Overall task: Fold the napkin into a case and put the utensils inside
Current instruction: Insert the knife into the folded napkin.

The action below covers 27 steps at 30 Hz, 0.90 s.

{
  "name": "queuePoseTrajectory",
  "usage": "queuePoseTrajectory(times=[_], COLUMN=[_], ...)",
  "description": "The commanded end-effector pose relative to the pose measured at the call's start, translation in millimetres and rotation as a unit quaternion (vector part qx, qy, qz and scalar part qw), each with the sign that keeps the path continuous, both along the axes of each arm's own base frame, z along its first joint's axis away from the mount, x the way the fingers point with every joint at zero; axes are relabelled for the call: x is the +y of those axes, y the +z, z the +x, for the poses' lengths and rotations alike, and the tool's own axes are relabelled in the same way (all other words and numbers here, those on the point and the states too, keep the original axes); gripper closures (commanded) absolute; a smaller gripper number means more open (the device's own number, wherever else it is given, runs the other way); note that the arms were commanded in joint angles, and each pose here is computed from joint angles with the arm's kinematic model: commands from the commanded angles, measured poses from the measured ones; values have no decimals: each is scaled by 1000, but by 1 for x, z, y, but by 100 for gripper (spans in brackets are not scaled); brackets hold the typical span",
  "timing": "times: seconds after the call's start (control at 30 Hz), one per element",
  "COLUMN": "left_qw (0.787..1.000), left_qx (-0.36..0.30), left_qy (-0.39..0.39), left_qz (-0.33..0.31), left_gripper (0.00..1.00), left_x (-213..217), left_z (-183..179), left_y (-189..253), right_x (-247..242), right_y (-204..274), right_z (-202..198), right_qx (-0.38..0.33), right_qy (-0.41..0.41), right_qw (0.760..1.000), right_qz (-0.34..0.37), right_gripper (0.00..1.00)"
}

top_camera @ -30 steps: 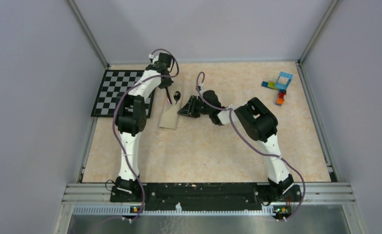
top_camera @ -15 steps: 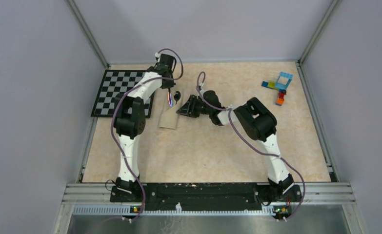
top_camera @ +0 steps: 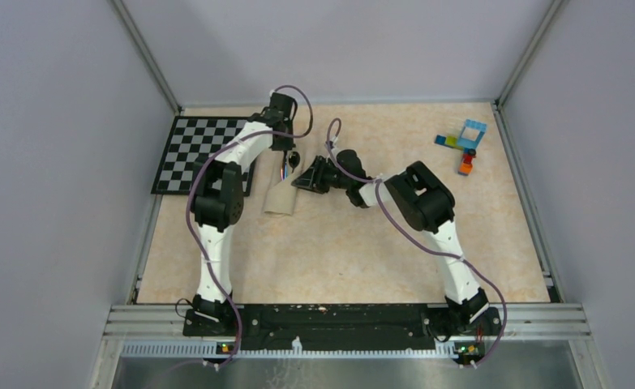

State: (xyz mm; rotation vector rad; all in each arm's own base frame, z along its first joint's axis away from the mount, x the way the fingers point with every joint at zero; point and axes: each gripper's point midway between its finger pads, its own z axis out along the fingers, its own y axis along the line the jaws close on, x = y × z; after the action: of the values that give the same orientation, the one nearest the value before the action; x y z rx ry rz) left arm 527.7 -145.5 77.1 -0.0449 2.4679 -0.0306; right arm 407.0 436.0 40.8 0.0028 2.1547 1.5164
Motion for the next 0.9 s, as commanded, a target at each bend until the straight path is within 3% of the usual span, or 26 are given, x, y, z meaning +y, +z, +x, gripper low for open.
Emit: queuePoseTrajectory(times=[0.0,0.87], left_qw=[999,996], left_qx=[-25,89], left_qy=[-38,-17], left_qz=[-5,5], left_gripper=[100,100], left_x=[-6,1], left_z=[-7,-80], left_y=[37,4], right_x=[0,0], right_y=[-1,-2], right_z=[12,13], right_qx=[-11,-11], right_qy=[-12,-13], right_qw=[1000,1000], right_qz=[4,-1], right_gripper=[64,69])
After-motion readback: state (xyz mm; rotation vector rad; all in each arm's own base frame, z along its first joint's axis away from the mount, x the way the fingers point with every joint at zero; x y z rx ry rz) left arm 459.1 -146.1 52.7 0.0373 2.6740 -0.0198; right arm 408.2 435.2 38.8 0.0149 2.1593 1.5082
